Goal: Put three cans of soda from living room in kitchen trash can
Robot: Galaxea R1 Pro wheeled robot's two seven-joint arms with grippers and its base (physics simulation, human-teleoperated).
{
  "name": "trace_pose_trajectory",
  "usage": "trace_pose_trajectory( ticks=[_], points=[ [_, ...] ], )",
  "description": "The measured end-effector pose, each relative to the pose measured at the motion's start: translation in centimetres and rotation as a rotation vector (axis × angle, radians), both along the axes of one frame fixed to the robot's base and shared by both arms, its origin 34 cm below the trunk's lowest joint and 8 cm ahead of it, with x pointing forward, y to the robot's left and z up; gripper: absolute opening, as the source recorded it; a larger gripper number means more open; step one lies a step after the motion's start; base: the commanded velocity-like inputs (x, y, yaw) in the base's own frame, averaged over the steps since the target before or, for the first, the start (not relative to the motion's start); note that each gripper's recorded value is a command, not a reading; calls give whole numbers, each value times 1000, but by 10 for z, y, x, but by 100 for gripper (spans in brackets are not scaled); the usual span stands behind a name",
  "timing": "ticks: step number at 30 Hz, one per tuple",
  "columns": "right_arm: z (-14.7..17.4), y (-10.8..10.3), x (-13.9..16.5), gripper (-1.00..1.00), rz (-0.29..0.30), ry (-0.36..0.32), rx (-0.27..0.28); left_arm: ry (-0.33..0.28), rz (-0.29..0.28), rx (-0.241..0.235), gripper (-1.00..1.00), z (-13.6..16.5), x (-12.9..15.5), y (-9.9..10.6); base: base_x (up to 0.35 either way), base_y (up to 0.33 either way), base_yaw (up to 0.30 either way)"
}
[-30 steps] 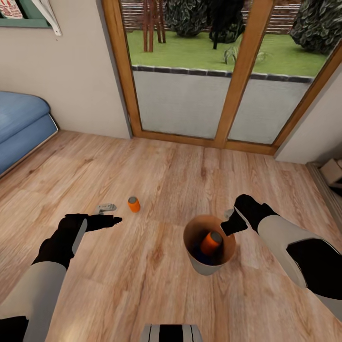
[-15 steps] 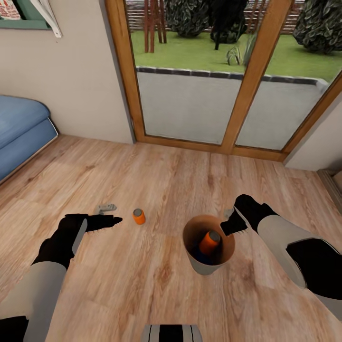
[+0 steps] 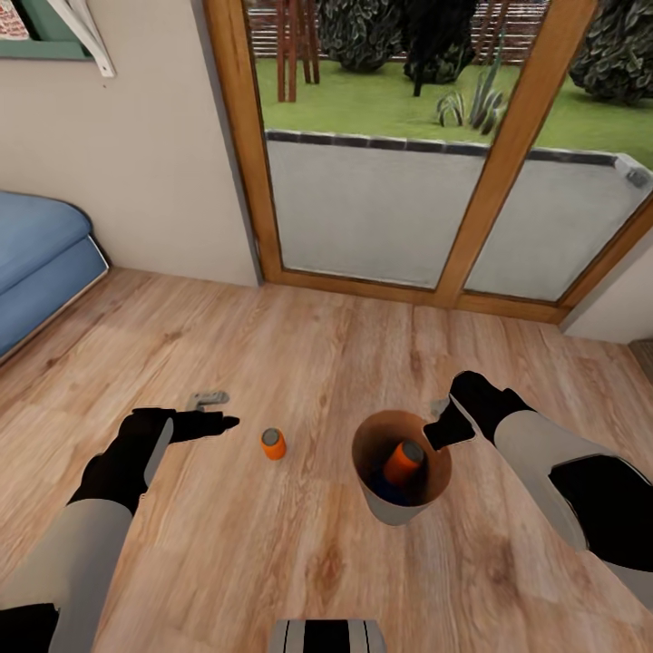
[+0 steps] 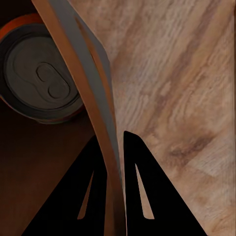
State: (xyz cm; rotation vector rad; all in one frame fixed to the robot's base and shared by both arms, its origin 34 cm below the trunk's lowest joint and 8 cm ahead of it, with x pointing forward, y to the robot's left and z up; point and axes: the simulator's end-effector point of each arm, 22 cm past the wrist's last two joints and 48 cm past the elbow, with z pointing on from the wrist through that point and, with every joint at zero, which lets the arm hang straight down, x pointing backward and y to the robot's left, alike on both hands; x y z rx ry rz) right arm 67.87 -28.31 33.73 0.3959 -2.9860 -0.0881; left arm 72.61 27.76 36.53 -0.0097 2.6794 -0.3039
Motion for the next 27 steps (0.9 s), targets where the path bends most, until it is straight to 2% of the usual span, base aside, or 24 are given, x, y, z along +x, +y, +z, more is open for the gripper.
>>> trace_pose_trajectory(
  ticks=[2, 4, 5, 8, 10, 11, 13, 14, 16, 20, 27],
  points=[
    [0, -1, 0, -100, 0, 0, -2, 20, -4, 0, 100, -2, -4, -2, 308, 94, 0],
    [0, -2, 0, -100, -2, 0, -4, 102, 1, -10, 100, -7, -18, -5, 310, 91, 0],
    [0, -3, 0, -100, -3, 0, -5, 122, 2, -14, 100, -8, -22, -7, 310, 89, 0],
    [2, -14, 0, -100, -35, 5, -5, 181, -10, -51, 100, -3, -23, -38, 311, 85, 0],
    [3, -26, 0, -100, -31, 4, -29, 200, -13, -51, 100, -2, -24, -46, 313, 73, 0],
    [6, -37, 0, -100, -56, 8, -33, 219, -12, -36, 100, -1, -24, -50, 314, 51, 0],
    [11, -52, 4, -100, -49, 3, -68, 227, -11, -17, 100, -2, -25, -51, 315, 30, 0],
    [17, -59, 5, -100, -66, 16, -79, 232, -16, -5, 100, -2, -26, -53, 317, 17, 0],
    [33, -69, 23, -100, -80, -6, -98, 243, -37, 1, 100, -4, -28, -67, 318, 10, 0],
    [56, -68, 51, -100, -111, -53, -71, 247, -65, -3, 100, -5, -31, -88, 303, 4, 0],
    [105, -82, 106, -100, -109, -158, -100, 255, -67, 19, 100, -9, -35, -90, 94, 1, 0]
  ],
)
